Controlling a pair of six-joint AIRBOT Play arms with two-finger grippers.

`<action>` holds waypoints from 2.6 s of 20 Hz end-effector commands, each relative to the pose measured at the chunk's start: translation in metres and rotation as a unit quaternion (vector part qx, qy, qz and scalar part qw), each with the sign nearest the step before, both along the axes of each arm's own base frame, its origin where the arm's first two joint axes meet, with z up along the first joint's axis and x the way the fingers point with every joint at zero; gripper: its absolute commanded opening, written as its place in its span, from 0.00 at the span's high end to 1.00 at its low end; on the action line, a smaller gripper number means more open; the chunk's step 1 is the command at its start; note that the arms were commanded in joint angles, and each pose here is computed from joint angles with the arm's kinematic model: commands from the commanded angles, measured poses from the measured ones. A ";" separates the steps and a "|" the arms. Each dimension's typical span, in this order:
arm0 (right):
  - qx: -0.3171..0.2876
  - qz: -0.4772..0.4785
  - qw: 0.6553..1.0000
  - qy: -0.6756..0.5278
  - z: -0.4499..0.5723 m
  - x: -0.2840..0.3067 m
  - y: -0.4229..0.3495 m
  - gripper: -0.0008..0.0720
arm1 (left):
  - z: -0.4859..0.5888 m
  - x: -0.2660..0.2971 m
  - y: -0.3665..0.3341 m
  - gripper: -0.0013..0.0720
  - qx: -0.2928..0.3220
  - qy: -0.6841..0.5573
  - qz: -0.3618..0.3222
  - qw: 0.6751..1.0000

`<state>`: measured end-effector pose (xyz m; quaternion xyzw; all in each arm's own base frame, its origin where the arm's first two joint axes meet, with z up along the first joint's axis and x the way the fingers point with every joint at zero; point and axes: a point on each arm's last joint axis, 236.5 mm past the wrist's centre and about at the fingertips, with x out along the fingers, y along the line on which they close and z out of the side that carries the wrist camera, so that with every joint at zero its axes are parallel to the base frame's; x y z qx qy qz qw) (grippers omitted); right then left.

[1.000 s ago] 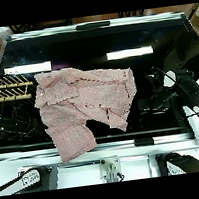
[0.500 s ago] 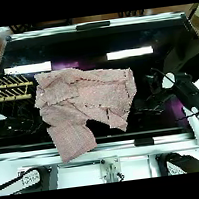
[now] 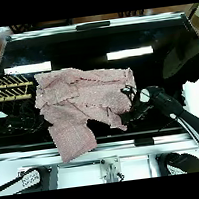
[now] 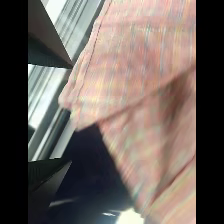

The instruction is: Fold the shirts.

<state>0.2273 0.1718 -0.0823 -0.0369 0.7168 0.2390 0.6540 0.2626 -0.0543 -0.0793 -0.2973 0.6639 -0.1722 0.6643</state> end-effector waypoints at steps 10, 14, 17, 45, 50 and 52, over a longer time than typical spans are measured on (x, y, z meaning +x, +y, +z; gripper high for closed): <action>0.004 0.053 0.996 -0.066 -0.008 0.017 0.019 0.92 | 0.007 -0.004 -0.004 0.94 -0.009 0.010 0.001 1.000; 0.023 0.048 0.994 -0.100 0.016 0.031 0.027 0.92 | 0.010 0.001 -0.002 0.94 -0.006 0.004 0.001 1.000; 0.046 0.004 0.982 -0.182 0.064 0.076 0.023 0.92 | 0.023 0.013 0.001 0.95 -0.004 -0.018 -0.012 1.000; 0.053 -0.371 0.897 -0.235 0.061 0.221 -0.056 0.73 | 0.069 0.053 0.013 0.94 0.016 -0.100 -0.038 0.994; -0.020 -0.276 0.954 -0.118 0.063 0.157 -0.103 0.26 | 0.068 0.050 0.012 0.94 0.013 -0.096 -0.041 0.994; -0.006 -0.281 0.959 -0.018 0.053 0.114 -0.120 0.26 | 0.068 0.050 0.011 0.94 0.013 -0.095 -0.041 0.995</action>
